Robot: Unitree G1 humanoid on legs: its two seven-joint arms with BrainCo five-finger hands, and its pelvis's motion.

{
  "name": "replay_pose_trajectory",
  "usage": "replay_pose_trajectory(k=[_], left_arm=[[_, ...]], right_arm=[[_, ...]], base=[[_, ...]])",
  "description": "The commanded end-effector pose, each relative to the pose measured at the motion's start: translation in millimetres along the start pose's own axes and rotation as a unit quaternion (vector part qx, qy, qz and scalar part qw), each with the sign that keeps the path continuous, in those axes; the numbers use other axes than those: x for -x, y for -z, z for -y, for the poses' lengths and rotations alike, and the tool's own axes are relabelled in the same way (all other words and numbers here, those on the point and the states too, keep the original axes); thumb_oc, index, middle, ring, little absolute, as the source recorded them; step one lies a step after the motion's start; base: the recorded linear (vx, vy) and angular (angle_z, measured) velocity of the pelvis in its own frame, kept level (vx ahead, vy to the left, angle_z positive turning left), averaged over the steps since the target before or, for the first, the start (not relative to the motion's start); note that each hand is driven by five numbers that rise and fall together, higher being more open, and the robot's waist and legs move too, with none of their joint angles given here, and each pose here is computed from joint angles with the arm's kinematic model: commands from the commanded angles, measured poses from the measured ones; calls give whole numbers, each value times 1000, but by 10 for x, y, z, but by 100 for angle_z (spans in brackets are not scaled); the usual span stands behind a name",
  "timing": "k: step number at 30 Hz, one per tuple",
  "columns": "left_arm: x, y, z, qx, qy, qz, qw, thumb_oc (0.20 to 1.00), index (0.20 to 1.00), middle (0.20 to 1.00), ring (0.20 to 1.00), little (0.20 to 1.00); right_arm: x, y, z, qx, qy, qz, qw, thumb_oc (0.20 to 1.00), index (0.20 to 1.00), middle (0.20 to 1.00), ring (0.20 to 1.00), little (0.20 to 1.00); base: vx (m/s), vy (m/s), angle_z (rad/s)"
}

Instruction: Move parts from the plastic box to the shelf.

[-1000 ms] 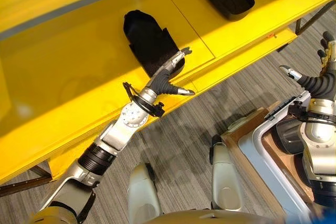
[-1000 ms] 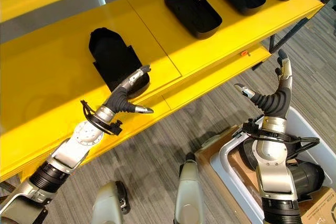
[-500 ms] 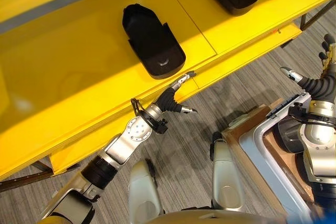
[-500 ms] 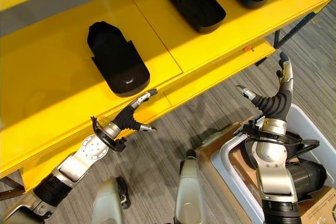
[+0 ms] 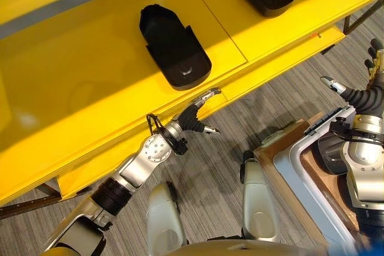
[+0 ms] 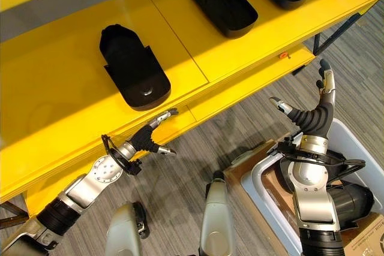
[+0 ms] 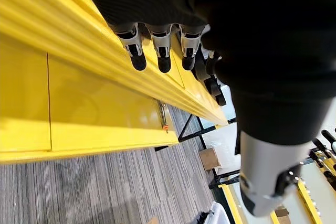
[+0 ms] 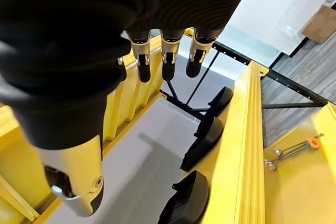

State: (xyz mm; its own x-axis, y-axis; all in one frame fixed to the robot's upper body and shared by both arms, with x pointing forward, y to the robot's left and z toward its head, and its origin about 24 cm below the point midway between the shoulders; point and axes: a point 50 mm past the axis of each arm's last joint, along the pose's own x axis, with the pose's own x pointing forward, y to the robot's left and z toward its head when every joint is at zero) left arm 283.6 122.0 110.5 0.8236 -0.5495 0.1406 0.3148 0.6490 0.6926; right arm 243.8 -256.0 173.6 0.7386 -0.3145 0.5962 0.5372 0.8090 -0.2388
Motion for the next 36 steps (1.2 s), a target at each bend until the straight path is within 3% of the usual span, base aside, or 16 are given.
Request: replay_pose_trajectory(k=[1, 22, 27, 36], left_arm=[[-66, -86, -136, -38, -13, 28, 999, 1000, 1000, 1000, 1000, 1000], [-145, 182, -344, -98, -66, -38, 992, 1000, 1000, 1000, 1000, 1000], [-99, 351, -520, -100, -126, -84, 983, 1000, 1000, 1000, 1000, 1000], [-96, 435, -649, -114, -159, -109, 975, 1000, 1000, 1000, 1000, 1000]], right_arm=[[-69, -205, 140, -14, 48, 60, 997, 1000, 1000, 1000, 1000, 1000], [-57, -165, 118, -17, 41, 49, 998, 1000, 1000, 1000, 1000, 1000], [-59, -137, 84, -21, 34, 41, 998, 1000, 1000, 1000, 1000, 1000], [-49, -113, 73, -23, 33, 34, 999, 1000, 1000, 1000, 1000, 1000]], base=[[0, 0, 0], [5, 2, 0], [34, 5, -3], [2, 0, 0]])
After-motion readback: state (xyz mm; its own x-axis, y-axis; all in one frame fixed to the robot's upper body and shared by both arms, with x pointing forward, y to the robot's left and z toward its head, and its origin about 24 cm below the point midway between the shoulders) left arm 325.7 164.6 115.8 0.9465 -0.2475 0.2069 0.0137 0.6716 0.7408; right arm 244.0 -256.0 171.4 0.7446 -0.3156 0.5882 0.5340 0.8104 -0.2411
